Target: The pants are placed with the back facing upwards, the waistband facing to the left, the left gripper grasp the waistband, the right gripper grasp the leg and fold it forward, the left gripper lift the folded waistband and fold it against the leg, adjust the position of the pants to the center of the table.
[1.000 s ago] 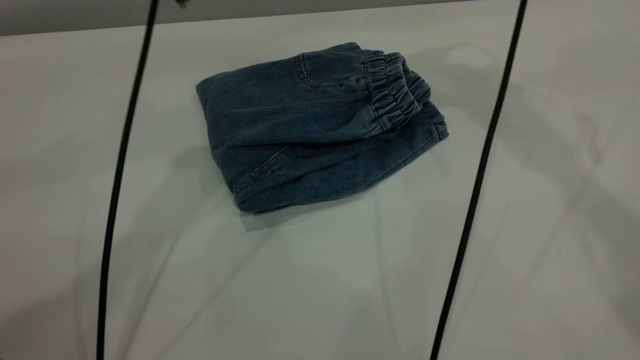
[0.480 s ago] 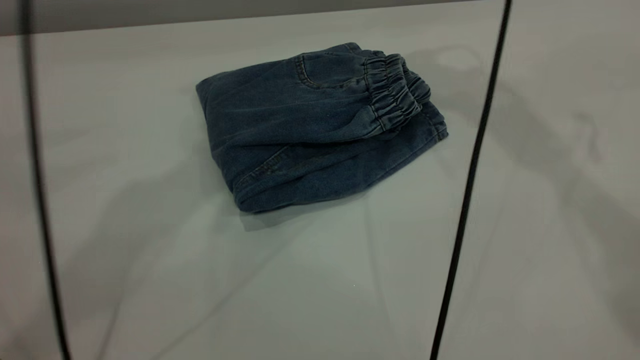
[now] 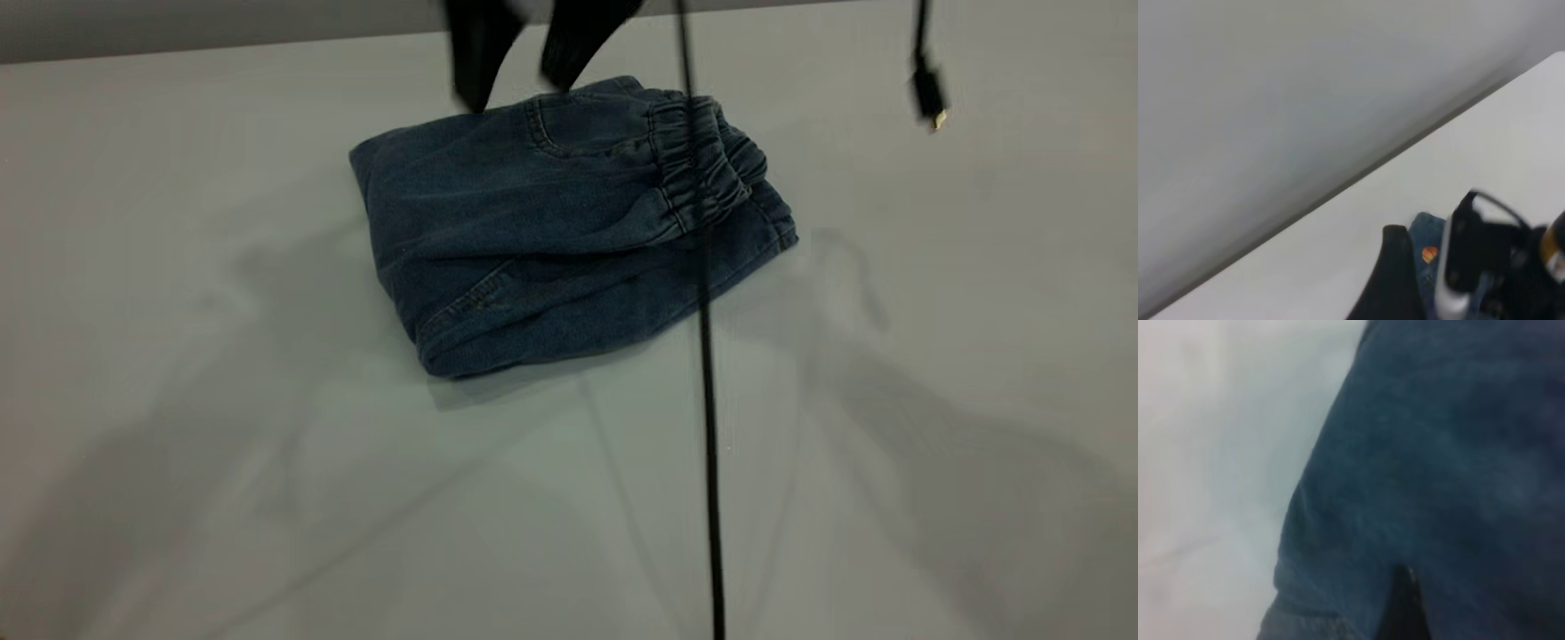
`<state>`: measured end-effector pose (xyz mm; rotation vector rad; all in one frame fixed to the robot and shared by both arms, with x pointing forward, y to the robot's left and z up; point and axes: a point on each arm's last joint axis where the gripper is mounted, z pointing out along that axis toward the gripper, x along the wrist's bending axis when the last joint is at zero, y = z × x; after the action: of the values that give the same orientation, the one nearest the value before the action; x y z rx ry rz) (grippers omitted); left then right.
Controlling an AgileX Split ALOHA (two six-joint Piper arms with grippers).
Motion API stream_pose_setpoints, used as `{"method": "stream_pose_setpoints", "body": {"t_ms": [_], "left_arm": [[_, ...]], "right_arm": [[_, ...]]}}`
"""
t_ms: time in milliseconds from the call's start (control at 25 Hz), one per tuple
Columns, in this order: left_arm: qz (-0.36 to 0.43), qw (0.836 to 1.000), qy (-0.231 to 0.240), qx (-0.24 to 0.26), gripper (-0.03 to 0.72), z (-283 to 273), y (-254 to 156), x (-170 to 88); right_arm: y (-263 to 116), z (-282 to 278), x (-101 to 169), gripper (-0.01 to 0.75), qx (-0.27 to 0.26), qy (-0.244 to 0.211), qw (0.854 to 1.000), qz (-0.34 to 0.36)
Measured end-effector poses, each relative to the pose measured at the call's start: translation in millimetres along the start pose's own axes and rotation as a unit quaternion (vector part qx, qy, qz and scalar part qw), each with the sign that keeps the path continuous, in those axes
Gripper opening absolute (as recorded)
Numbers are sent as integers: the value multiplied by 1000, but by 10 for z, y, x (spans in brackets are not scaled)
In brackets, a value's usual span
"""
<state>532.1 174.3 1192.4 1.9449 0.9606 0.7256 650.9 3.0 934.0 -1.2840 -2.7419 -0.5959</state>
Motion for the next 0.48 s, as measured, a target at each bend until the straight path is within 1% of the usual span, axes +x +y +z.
{"method": "stream_pose_setpoints", "body": {"t_ms": [80, 160, 280, 360, 480], "left_arm": [[0, 1000, -1, 4, 581, 10, -10, -2], [1, 1000, -2, 4, 581, 7, -9, -5], [1, 1000, -6, 16, 581, 6, -31, -13], [1, 1000, -8, 20, 581, 6, -36, -18], [2, 1000, -10, 25, 581, 6, -45, -21]], "right_arm": [[-30, 184, 67, 476, 13, -25, 999, -19], [-75, 348, 66, 476, 28, -53, 998, -22], [-149, 536, -9, 476, 51, -77, 996, -14], [-193, 640, -49, 476, 62, -80, 995, -12], [-252, 754, -75, 476, 79, -81, 993, 10]]}}
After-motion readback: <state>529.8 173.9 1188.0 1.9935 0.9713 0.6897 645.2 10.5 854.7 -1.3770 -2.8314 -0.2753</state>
